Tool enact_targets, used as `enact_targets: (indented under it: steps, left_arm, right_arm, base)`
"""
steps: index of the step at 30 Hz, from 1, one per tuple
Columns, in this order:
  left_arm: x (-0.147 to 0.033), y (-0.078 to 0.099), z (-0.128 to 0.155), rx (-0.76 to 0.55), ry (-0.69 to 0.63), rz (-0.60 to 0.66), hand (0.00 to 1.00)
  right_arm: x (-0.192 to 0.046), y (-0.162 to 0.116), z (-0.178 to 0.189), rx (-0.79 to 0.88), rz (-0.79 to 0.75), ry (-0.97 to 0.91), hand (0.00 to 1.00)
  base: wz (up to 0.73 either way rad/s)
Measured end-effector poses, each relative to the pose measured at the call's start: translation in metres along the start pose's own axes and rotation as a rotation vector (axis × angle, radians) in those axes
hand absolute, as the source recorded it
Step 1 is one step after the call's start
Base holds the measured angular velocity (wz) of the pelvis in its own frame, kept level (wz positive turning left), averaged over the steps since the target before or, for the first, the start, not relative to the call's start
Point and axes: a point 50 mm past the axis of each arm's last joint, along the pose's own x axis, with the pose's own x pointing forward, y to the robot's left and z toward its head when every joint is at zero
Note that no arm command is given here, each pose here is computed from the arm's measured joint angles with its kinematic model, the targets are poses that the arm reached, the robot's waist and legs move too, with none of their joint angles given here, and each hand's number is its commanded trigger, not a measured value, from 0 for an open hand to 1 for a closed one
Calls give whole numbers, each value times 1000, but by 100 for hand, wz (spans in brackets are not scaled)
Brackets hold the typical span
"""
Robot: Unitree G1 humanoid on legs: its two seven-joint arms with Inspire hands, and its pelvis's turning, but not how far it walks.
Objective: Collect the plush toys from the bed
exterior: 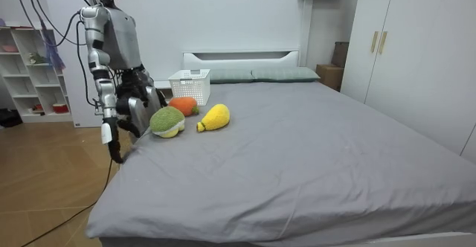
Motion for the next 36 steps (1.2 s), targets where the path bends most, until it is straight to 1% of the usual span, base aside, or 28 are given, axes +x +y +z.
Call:
enact_targets:
  steps: [1, 2, 3, 5, 6, 8, 9, 11, 12, 14, 18, 20, 23, 27, 32, 36]
  left_arm:
    - [0, 1, 0, 0, -1, 2, 0]
    - [0, 2, 1, -1, -4, 4, 0]
    - [0, 2, 2, -1, -7, 5, 0]
    - [0, 3, 3, -4, -14, 15, 0]
    - [0, 3, 3, -4, -16, 18, 0]
    - [0, 3, 5, -2, -28, 28, 0]
    - [0, 3, 5, 0, -31, 30, 0]
    - [0, 2, 6, 5, -42, 39, 0]
    - [0, 2, 6, 6, -43, 39, 0]
    - [0, 2, 7, 9, -45, 41, 0]
    - [-1, -1, 4, 40, -49, 32, 0]
    - [-2, -3, 4, 46, -56, 27, 0]
    - [-3, -4, 6, 50, -73, 29, 0]
    - [-4, -6, 7, 54, -82, 23, 0]
    - [-5, -9, 9, 80, -96, 14, 0]
    - [-5, -9, 11, 76, -102, 12, 0]
  right_arm:
    - [0, 1, 9, -8, -4, -37, 0]
    - [-2, 7, 33, -25, -7, -137, 0]
    - [-4, 11, 45, -31, -5, -186, 0]
    - [-17, 25, 88, -78, 10, -390, 0]
    - [-21, 27, 96, -87, 8, -435, 0]
    - [-40, 39, 129, -121, 4, -615, 0]
    - [-45, 42, 136, -135, 4, -659, 0]
    - [-65, 52, 155, -150, 24, -798, 0]
    - [-70, 54, 160, -152, 28, -831, 0]
    - [-93, 62, 172, -186, 45, -965, 0]
    - [-117, 77, 181, -271, 90, -1108, 0]
    - [-125, 88, 179, -324, 138, -1143, 0]
    - [-129, 104, 172, -428, 228, -1154, 0]
    - [-129, 119, 160, -543, 314, -1135, 0]
    - [-115, 134, 134, -695, 417, -1025, 0]
    - [-108, 136, 125, -773, 430, -980, 0]
  base:
    - [-9]
    - [-14]
    - [-17]
    - [-9]
    - [0]
    - [0]
    - [0]
    - [3]
    - [0]
    - [0]
    - [0]
    - [-8]
    - [-3]
    - [0]
    - [5]
    - [0]
